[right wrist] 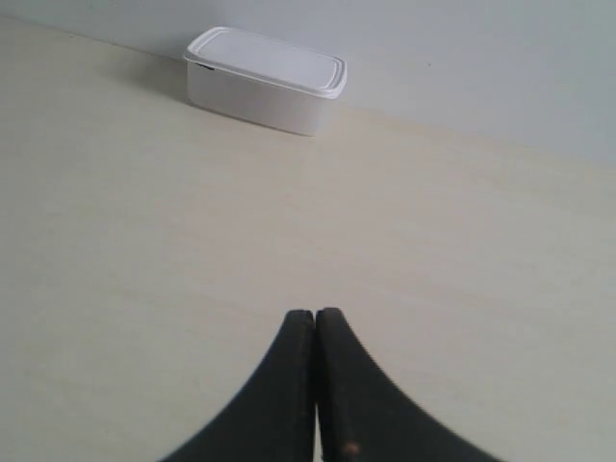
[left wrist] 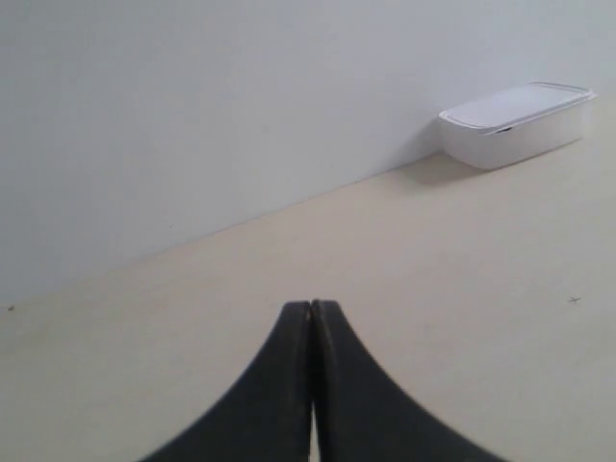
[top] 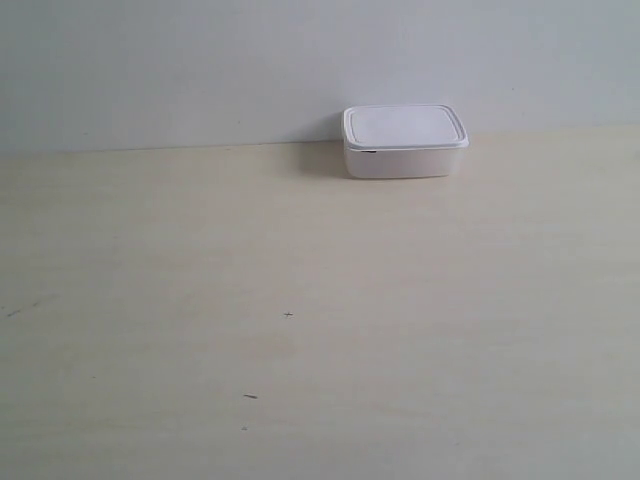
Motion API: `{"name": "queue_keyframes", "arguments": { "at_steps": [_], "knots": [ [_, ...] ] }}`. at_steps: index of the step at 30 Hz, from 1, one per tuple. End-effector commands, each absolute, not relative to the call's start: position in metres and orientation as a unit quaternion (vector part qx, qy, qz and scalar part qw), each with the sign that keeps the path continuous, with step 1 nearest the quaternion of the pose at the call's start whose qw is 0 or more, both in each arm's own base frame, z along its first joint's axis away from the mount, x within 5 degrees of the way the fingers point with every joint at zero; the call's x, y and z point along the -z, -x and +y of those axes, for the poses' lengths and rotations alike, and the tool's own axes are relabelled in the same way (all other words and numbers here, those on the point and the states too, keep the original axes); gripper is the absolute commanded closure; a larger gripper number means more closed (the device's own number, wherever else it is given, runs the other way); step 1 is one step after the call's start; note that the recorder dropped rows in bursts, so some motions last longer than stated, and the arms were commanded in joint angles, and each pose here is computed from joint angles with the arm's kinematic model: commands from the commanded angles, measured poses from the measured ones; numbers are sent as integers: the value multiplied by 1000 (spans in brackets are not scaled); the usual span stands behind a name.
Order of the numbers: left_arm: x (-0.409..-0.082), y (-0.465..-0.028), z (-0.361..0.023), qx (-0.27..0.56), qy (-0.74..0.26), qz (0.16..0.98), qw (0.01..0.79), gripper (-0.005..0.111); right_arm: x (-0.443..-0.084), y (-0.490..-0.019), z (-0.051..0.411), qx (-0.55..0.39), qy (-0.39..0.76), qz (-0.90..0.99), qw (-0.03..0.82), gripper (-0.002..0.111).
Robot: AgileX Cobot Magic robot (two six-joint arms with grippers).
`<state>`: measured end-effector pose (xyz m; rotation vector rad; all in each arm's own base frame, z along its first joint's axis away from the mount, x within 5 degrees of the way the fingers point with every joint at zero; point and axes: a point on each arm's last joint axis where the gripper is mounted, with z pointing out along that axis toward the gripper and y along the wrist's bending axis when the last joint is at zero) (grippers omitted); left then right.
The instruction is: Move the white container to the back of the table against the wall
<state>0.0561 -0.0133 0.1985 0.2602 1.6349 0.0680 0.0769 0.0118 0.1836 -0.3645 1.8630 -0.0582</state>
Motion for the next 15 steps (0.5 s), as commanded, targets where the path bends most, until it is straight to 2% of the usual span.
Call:
{"name": "queue_keyframes", "arguments": {
  "at_steps": [1,15],
  "knots": [
    [-197,-56,-14,27,-56,737,673,107,-182,-77,12,27,159,799,579,108],
    [-192,-54,-18,45,-73,752,654,107,-182,-77,12,25,157,799,579,108]
  ]
}}
